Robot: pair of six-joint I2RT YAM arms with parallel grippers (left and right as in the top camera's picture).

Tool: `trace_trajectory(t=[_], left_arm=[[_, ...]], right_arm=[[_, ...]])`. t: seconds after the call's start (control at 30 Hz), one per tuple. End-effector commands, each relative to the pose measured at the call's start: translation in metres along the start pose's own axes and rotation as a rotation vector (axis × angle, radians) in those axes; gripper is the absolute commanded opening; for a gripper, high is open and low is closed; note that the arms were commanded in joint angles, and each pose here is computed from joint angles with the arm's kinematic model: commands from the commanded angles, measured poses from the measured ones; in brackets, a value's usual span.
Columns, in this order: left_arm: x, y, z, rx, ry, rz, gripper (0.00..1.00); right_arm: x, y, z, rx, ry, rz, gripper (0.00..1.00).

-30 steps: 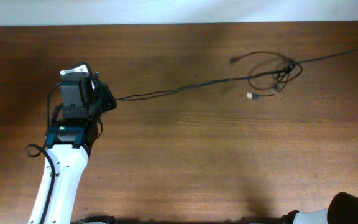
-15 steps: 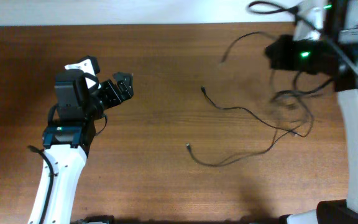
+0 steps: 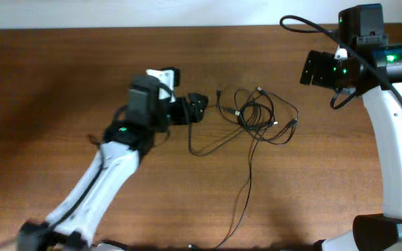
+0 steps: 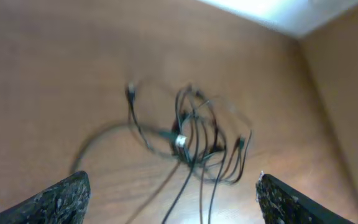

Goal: Untangle cables

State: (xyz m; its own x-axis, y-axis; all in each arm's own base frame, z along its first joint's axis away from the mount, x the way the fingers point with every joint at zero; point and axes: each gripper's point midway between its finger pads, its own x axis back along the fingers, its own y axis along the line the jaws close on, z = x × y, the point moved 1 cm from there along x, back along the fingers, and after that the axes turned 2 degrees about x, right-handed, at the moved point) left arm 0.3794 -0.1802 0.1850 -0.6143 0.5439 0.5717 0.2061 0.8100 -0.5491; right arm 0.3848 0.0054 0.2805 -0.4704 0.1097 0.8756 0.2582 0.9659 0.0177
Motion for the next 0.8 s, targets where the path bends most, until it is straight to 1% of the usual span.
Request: trace_trajectory(t=[0.0,0.03,0.07,0.1,0.13,0.17,0.2,0.23,0.27,0.3,0.33,0.37,0.43,0.47,0.5,0.57,0.6,0.63,0.67,0.7,0.73,0.77], left_arm=[[-0.065,-0.02,0.046,-0.082,0.126,-0.06,0.84],[-0.086,-0.04,0.062,-0.112,0.181,-0.04,0.78],[-0.1,-0.049,0.069,-0.12,0.2,-0.047,0.78],[-0.115,-0.049,0.075,-0.095,0.21,-0.095,0.75],[-0.133,-0.047,0.086,-0.029,0.229,-0.122,0.71],[-0.145,-0.047,0.092,0.034,0.24,-0.133,0.65],[-0.157,-0.05,0.096,0.046,0.248,-0.132,0.61],[-0.168,-0.056,0.098,0.031,0.247,-0.132,0.63],[-0.179,-0.057,0.097,0.014,0.215,-0.167,0.68],[-0.184,-0.058,0.099,0.037,0.207,-0.183,0.67],[-0.189,-0.054,0.103,0.086,0.205,-0.203,0.64],[-0.193,-0.046,0.107,0.095,0.204,-0.23,0.55],[-0.199,-0.036,0.114,0.089,0.207,-0.263,0.45],[-0.2,-0.031,0.117,0.078,0.198,-0.293,0.43],[-0.2,-0.023,0.114,0.064,0.166,-0.341,0.44],[-0.2,-0.022,0.108,0.06,0.132,-0.35,0.46],[-0.202,-0.022,0.106,0.06,0.119,-0.348,0.44],[-0.203,-0.018,0.108,0.056,0.116,-0.367,0.36],[-0.207,-0.014,0.117,0.056,0.14,-0.368,0.33],[-0.21,-0.017,0.124,0.053,0.163,-0.352,0.27],[-0.211,-0.023,0.128,0.033,0.165,-0.343,0.17],[-0.212,-0.032,0.131,-0.023,0.166,-0.317,0.01]], right_arm=[[-0.005,-0.032,-0.004,-0.063,0.002,0.081,0.99],[-0.007,-0.048,-0.005,-0.108,0.012,0.087,0.99],[-0.008,-0.055,-0.006,-0.14,0.022,0.065,0.99],[-0.008,-0.063,-0.006,-0.163,0.028,0.063,0.99],[-0.009,-0.069,-0.005,-0.178,0.032,0.072,0.99],[-0.009,-0.069,-0.005,-0.177,0.032,0.072,0.99],[-0.009,-0.069,-0.005,-0.177,0.032,0.072,0.99],[-0.009,-0.069,-0.005,-0.177,0.032,0.072,0.99],[-0.009,-0.069,-0.005,-0.177,0.033,0.072,0.99],[-0.009,-0.07,-0.005,-0.177,0.035,0.073,0.99],[-0.008,-0.07,-0.003,-0.177,0.04,0.074,0.99],[-0.008,-0.07,-0.002,-0.176,0.045,0.075,0.99],[-0.008,-0.07,-0.002,-0.176,0.046,0.075,0.99],[-0.008,-0.07,-0.001,-0.176,0.051,0.076,0.99],[-0.008,-0.07,0.0,-0.175,0.054,0.076,0.99],[-0.008,-0.07,0.0,-0.175,0.054,0.076,1.0],[-0.008,-0.07,0.0,-0.175,0.054,0.076,1.0],[-0.008,-0.069,0.0,-0.176,0.055,0.073,1.0],[-0.008,-0.069,0.0,-0.176,0.056,0.069,1.0],[-0.008,-0.069,0.0,-0.176,0.055,0.069,1.0],[-0.008,-0.069,0.0,-0.176,0.056,0.069,1.0],[-0.008,-0.069,0.001,-0.175,0.059,0.068,1.0]])
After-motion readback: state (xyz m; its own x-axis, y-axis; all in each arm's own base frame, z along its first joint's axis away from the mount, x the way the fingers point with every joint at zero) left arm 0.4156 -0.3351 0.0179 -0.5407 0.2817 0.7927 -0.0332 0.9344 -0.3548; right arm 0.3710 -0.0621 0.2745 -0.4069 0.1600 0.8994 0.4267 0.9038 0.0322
